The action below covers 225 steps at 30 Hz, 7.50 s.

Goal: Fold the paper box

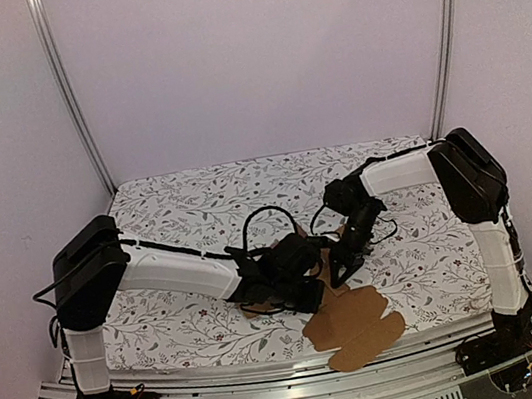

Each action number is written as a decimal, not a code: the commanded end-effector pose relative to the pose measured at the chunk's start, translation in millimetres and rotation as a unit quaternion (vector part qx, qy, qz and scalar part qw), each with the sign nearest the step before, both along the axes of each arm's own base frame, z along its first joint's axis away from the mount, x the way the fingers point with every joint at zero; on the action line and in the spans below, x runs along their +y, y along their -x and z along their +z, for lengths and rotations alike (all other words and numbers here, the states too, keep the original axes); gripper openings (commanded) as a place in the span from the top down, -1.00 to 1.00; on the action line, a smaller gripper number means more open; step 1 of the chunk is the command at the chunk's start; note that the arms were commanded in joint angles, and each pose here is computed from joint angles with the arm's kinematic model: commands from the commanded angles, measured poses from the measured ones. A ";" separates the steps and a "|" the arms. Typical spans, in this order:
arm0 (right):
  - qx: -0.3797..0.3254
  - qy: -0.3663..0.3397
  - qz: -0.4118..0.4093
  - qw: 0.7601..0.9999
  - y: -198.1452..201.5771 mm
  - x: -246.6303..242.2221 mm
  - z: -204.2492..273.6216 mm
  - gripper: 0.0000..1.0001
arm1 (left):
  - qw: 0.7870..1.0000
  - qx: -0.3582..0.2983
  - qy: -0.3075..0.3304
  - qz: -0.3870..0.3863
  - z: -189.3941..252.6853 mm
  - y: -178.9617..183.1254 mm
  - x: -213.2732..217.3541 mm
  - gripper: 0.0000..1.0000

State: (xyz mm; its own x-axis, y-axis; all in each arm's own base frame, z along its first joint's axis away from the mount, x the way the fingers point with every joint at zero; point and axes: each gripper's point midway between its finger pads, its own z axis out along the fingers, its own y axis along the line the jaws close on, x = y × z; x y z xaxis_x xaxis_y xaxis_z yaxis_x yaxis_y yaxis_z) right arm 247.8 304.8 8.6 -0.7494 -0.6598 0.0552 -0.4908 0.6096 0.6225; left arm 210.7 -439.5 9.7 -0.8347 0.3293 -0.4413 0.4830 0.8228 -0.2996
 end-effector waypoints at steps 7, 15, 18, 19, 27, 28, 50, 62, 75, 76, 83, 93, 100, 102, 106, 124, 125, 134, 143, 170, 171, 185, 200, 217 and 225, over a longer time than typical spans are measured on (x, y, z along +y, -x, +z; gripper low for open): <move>-0.086 0.188 0.041 0.977 -15.2 -62.3 -80.1 0.94 | 0.988 0.027 -0.149 -0.020 -52.0 17.7 77.0 1.00; -0.083 0.194 0.042 0.977 -14.7 -62.6 -83.0 0.92 | 0.989 0.023 -0.141 -0.027 -52.0 15.6 70.0 1.00; -0.083 0.194 0.042 0.977 -14.9 -62.7 -83.1 0.93 | 0.991 0.015 -0.133 -0.031 -43.7 12.0 63.8 1.00; -0.083 0.195 0.042 0.977 -15.1 -62.8 -83.3 0.93 | 0.991 0.010 -0.130 -0.032 -39.8 10.2 61.6 1.00; -0.079 0.194 0.043 0.977 -14.0 -63.0 -83.9 0.92 | 0.992 -0.005 -0.118 -0.050 -32.6 -0.4 39.2 1.00; -0.079 0.194 0.044 0.977 -13.9 -62.8 -83.9 0.92 | 0.991 -0.002 -0.121 -0.050 -36.5 -0.6 39.0 1.00; -0.159 0.269 -0.004 0.950 -29.3 -87.5 -73.5 1.00 | 0.971 -0.016 -0.233 -0.054 -69.3 1.3 80.5 1.00; -0.171 0.252 -0.021 0.952 -36.0 -78.4 -62.4 1.00 | 0.983 -0.055 -0.169 -0.036 -33.4 -21.5 57.2 1.00; -0.152 0.160 -0.031 0.975 -38.9 -55.5 -28.9 0.99 | 0.972 -0.154 -0.012 0.177 70.6 -65.0 140.8 -0.13; -0.149 0.156 -0.033 0.976 -38.4 -54.7 -27.2 0.97 | 0.974 -0.125 0.003 0.189 62.6 -65.4 144.2 -0.16; -0.140 0.139 -0.035 0.980 -38.3 -51.2 -21.2 0.82 | 0.963 -0.006 0.117 0.244 24.3 -76.7 143.1 -0.26; -0.143 0.128 -0.042 0.981 -42.5 -50.3 -11.6 0.66 | 0.949 0.070 0.203 0.230 6.9 -84.4 109.1 0.04; -0.145 0.096 -0.045 0.984 -48.8 -47.9 27.1 0.56 | 0.945 0.078 0.226 0.223 8.0 -92.2 100.5 0.83; -0.170 0.070 -0.055 0.981 -62.2 -53.4 61.0 0.47 | 0.951 0.058 0.225 0.204 14.6 -96.3 97.8 0.96; -0.274 0.029 -0.088 0.957 -99.5 -83.2 154.6 0.29 | 0.968 -0.004 0.214 0.129 38.5 -101.2 89.6 1.00; -0.384 -0.027 0.157 0.910 -93.2 -84.7 201.4 -0.42 | 0.962 -0.240 0.089 -0.099 110.6 -51.1 65.1 1.00; -0.369 -0.030 0.157 0.916 -88.3 -81.1 196.8 -0.40 | 0.961 -0.244 0.090 -0.097 111.2 -50.3 66.5 1.00; -0.317 -0.023 0.160 0.934 -75.5 -71.3 168.5 -0.36 | 0.956 -0.260 0.102 -0.094 109.1 -45.3 68.5 1.00; -0.287 0.004 0.151 0.946 -84.4 -72.3 139.8 -0.33 | 0.950 -0.275 0.109 -0.096 119.2 -46.9 64.9 1.00; -0.212 -0.012 0.156 0.965 -67.9 -66.8 126.7 0.89 | 0.953 -0.280 0.087 -0.080 115.2 -53.5 62.3 1.00; -0.217 -0.011 0.156 0.964 -68.5 -67.1 128.9 0.91 | 0.953 -0.280 0.086 -0.081 113.9 -53.8 61.6 1.00; -0.397 0.091 0.187 0.894 -109.5 -66.5 158.1 1.00 | 0.953 -0.291 0.089 -0.005 115.8 -57.6 89.0 0.37; -0.578 0.193 0.281 0.741 -127.1 -19.9 142.3 1.00 | 0.938 -0.268 0.087 0.202 90.0 -75.8 204.7 0.05; -0.705 0.178 0.308 0.613 -81.0 14.1 129.5 1.00 | 0.970 -0.132 0.181 0.094 33.1 -111.4 156.1 0.06; -0.751 0.165 0.290 0.570 -80.0 13.5 138.7 1.00 | 0.963 -0.144 0.227 -0.013 49.5 -89.8 107.5 0.09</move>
State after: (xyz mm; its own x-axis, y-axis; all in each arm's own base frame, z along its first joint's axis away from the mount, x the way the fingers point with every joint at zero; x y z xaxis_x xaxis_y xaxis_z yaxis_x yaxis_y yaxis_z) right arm 319.8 309.2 119.1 0.1936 -0.9746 -0.1125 -0.5990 -0.0266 -0.8003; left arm 313.6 -295.5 41.4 -0.7046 -0.0096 -0.7096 0.4732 0.7388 -0.4798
